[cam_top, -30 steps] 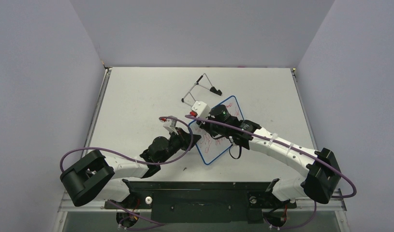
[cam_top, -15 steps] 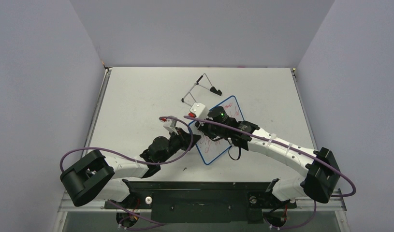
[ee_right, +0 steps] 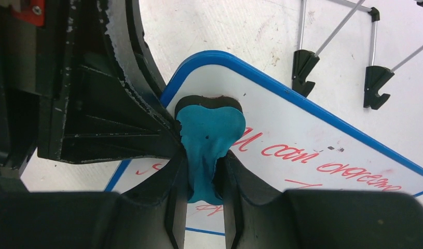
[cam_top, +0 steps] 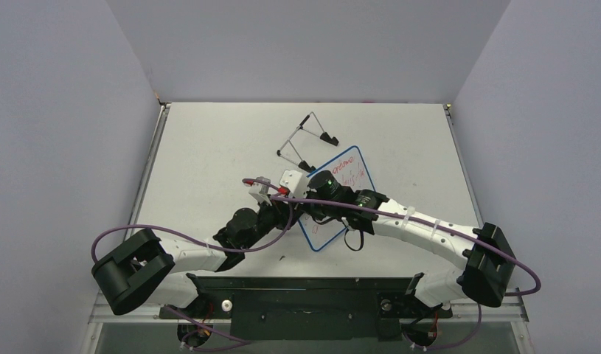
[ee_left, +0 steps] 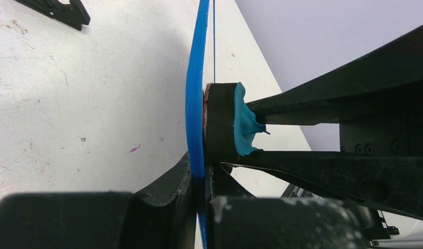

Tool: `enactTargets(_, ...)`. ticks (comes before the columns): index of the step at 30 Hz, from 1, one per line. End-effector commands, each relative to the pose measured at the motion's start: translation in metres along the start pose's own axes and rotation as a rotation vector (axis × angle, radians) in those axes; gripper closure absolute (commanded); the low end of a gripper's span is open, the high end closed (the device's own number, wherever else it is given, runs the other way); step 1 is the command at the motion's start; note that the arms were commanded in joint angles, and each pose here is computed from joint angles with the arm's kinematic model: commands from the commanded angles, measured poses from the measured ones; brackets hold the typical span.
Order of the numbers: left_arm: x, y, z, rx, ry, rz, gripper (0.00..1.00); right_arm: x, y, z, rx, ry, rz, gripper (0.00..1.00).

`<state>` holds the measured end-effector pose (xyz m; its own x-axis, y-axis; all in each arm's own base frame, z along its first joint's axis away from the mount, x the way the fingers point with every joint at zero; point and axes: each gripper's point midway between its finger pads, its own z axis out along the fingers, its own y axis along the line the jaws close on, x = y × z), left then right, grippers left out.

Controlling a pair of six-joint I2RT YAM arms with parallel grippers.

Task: Erase the whiteboard
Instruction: Erase the whiteboard at the center of the board.

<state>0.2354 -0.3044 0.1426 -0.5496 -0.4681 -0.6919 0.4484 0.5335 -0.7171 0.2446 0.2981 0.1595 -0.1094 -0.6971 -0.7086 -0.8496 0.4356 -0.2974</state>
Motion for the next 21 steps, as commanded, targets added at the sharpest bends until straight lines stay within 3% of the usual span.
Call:
enactTargets(1, -0.024, -0.049, -0.001, 0.181, -0.063, 0.02, 1.0, -0.006, -0.031, 0.002, 0.129, -0.034, 0.059, 1.0)
enactTargets(5, -0.023, -0.05, -0.002, 0.187, -0.059, 0.021, 1.0, 0.015, 0.004, -0.002, -0.112, 0.024, -0.157, 1.0)
enactTargets(8, -0.026, -0.049, -0.005, 0.184, -0.067, 0.024, 1.0, 0.038, 0.016, -0.005, -0.184, 0.084, -0.232, 1.0)
enactTargets(12, -0.027, -0.049, -0.008, 0.19, -0.071, 0.02, 1.0, 0.04, -0.002, -0.005, -0.105, 0.101, -0.209, 1.0)
enactTargets(21, -0.024, -0.052, -0.006, 0.212, -0.05, 0.019, 1.0, -0.008, -0.024, -0.005, 0.032, 0.022, -0.171, 1.0)
